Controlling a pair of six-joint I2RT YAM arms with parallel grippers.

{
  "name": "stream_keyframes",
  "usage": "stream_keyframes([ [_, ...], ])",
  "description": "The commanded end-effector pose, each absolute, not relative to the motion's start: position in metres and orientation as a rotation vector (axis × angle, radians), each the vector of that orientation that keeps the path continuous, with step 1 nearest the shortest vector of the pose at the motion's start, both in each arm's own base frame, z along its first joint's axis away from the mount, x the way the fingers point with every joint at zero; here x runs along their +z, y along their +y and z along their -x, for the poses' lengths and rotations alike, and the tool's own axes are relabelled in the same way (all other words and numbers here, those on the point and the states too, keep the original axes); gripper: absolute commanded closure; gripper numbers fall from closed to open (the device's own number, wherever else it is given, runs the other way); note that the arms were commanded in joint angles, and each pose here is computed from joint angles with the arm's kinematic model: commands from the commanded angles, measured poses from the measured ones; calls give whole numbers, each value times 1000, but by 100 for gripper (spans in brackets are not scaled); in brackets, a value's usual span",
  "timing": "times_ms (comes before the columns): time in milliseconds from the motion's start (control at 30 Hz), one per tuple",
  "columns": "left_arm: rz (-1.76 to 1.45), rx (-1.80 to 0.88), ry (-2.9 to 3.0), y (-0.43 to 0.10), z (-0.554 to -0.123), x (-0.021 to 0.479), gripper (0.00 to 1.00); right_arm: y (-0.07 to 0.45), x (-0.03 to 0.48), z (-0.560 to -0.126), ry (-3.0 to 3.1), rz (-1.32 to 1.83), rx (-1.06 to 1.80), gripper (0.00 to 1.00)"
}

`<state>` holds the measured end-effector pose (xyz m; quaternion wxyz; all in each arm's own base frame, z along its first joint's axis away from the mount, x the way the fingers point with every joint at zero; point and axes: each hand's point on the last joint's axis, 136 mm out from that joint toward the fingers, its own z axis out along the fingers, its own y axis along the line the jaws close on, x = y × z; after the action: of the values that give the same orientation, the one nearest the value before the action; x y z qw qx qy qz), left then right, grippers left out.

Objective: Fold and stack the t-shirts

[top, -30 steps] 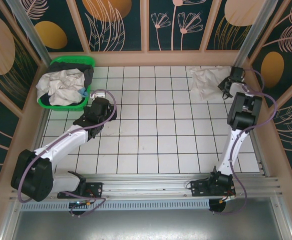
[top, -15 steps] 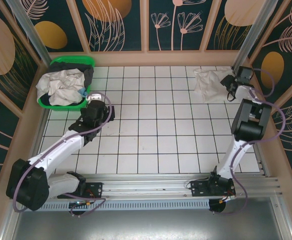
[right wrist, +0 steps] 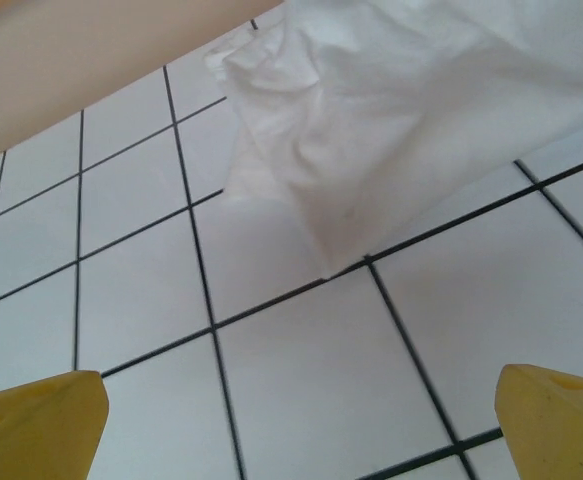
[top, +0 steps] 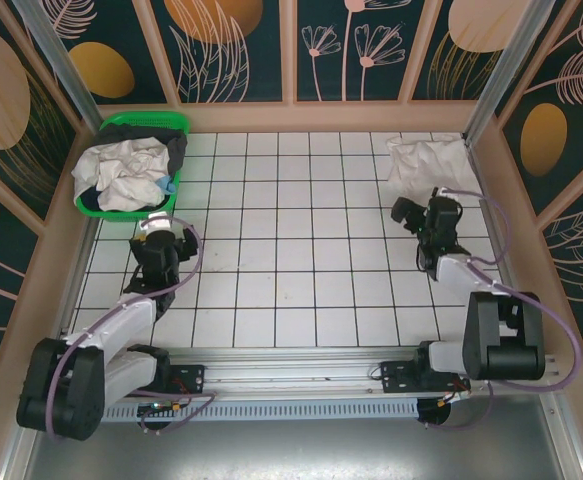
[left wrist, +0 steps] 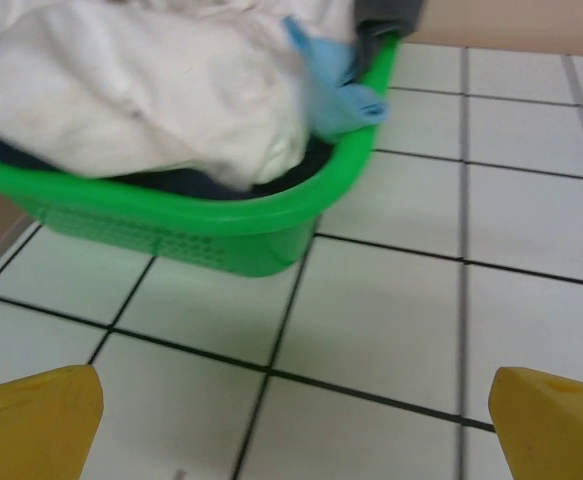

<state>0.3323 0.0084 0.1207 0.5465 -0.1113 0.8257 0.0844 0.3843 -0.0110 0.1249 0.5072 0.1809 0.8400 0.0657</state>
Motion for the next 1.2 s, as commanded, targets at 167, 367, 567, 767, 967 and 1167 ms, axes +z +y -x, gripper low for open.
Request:
stream_keyframes([
  [167,251,146,1777,23,-347,136,1,-11,154,-346,1635,-155,25,1],
  [367,177,69,1709,13,-362,147,1,-20,146,-356,1673,-179,-26,1],
  [567,98,54,1718,7,-390,143,1,-40,136,-374,1729,-235,-6,1],
  [767,124,-13,1670,17,-380,135,1,-41,130,-387,1768,-246,59,1],
  [967,119,-16,1665,16,-378,135,1,-54,132,-381,1741,-329,30,1],
  [1167,118,-14,1663,16,-378,136,1,-5,136,-372,1638,-98,6,1],
])
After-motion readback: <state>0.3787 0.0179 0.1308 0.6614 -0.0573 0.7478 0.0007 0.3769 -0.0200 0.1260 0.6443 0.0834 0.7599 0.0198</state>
